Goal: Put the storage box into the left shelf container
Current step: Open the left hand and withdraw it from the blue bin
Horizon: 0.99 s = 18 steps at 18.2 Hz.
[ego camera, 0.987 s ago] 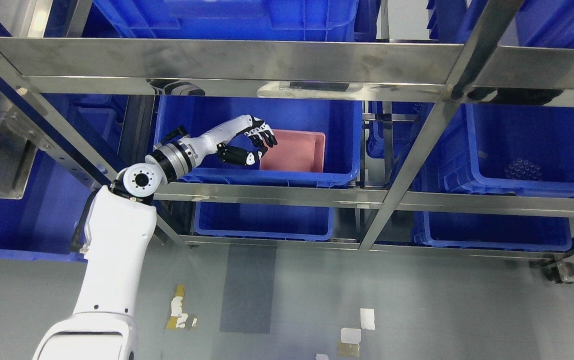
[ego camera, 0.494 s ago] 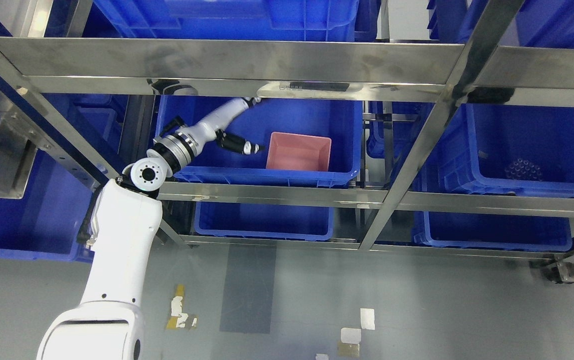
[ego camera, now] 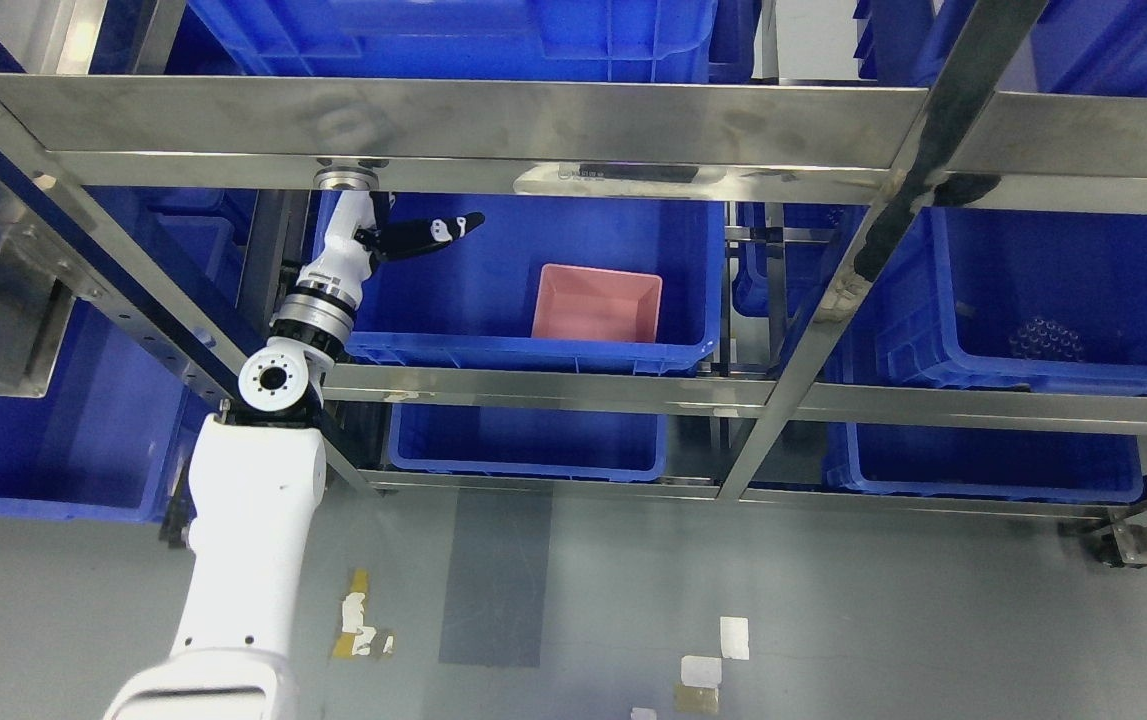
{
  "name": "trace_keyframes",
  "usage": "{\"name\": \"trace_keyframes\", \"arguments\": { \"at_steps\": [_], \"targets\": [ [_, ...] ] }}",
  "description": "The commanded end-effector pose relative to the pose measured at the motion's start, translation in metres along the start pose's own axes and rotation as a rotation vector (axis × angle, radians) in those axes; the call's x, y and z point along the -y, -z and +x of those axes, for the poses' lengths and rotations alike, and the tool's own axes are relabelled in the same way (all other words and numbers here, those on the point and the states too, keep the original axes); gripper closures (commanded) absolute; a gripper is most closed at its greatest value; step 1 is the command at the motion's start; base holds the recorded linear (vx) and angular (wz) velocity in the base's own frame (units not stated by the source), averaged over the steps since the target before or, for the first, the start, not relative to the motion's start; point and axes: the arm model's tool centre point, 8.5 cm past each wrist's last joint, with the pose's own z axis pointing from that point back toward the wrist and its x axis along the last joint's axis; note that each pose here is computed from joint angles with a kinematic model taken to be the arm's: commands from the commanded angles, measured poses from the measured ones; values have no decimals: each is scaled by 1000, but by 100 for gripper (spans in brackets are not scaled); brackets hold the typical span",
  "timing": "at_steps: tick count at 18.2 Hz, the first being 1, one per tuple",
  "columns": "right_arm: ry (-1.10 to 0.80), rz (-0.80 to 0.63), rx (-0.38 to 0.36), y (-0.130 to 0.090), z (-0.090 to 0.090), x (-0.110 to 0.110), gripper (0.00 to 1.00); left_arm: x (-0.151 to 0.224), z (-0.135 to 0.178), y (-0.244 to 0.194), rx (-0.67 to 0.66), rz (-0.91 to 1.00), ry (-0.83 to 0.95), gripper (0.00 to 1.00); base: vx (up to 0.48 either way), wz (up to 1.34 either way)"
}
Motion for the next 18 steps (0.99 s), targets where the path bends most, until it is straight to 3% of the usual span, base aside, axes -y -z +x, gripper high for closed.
{"name": "trace_keyframes", "arguments": {
  "at_steps": [1,9,18],
  "targets": [
    [20,-21,23,0,10,11,0,22,61,-49,201,-12,-84,0,0,0],
    [20,-19,23,0,9,11,0,55,45,-126,288,-24,-82,0,0,0],
    [20,-21,24,0,10,11,0,53,31,-138,222,-4,-99,0,0,0]
  ]
}}
